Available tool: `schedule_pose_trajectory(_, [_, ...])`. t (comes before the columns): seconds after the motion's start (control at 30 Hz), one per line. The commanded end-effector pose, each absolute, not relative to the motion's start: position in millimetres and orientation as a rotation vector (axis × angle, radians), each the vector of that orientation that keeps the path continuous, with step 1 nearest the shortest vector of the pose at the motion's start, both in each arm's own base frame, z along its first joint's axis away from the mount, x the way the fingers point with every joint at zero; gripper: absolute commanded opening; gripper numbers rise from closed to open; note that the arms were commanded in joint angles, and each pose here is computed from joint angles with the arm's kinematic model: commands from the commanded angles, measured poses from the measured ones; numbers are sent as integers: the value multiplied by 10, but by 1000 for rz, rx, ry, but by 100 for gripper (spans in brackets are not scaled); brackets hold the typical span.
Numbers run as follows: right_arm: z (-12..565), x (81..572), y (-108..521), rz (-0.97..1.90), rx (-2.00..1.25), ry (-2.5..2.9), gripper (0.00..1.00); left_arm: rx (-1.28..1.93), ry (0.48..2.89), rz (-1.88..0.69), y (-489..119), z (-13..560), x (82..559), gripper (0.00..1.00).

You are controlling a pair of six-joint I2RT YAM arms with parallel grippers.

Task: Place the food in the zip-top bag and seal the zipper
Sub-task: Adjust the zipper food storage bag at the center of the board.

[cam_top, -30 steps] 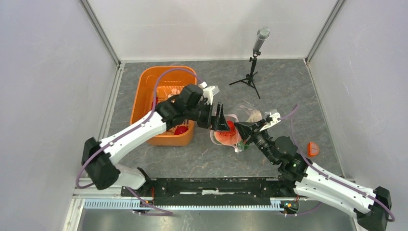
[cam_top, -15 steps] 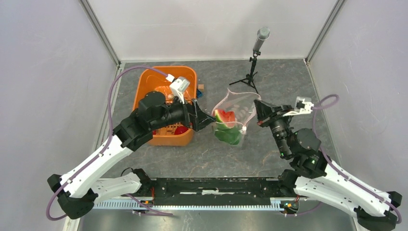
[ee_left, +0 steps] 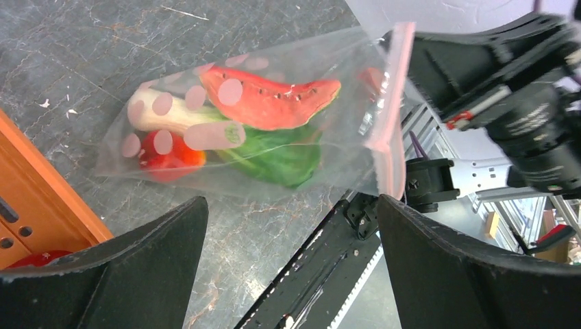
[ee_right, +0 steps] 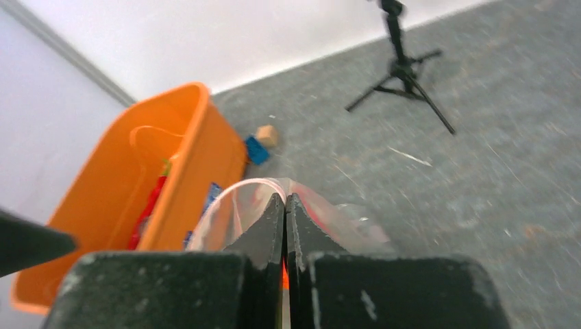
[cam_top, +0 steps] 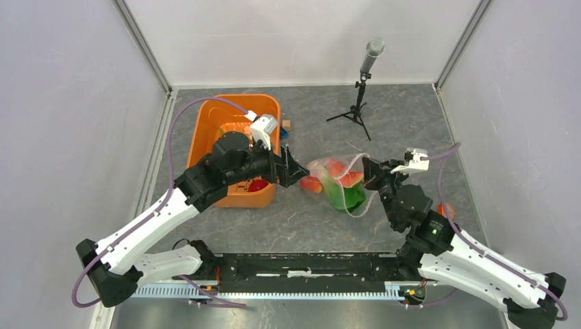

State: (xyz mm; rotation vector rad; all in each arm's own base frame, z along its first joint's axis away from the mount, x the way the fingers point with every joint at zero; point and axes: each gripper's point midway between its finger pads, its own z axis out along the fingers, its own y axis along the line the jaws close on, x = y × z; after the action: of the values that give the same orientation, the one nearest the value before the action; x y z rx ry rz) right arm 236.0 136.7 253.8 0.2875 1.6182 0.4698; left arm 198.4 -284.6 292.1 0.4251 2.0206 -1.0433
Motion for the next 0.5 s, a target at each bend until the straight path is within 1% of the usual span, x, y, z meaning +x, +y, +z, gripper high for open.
schedule_pose_trajectory(0.0, [3514,2286,1743,651,54,1445,0,410,1961,-1081,-2892,3071,2003,98])
schedule_pose_trajectory(0.07, [3758,2177,1960,725,-100,1398,0,421,1959,-1097,-2908,3079,1980,98])
schedule_pose_trajectory(0.13, [3840,2149,2010,740,-139,1362,0,429,1955,-1109,-2913,3085,1959,98])
schedule_pose_trajectory(0.2, [3739,2252,1917,677,-71,1382,0,425,1950,-1107,-2903,3088,1960,98])
schedule_pose_trajectory(0.33, [3680,2316,1959,625,-98,1430,0,406,1951,-1077,-2850,3081,1981,98])
schedule_pose_trajectory(0.47, [3178,2555,1987,382,-140,1652,0,367,1944,-1003,-2748,3071,2059,99])
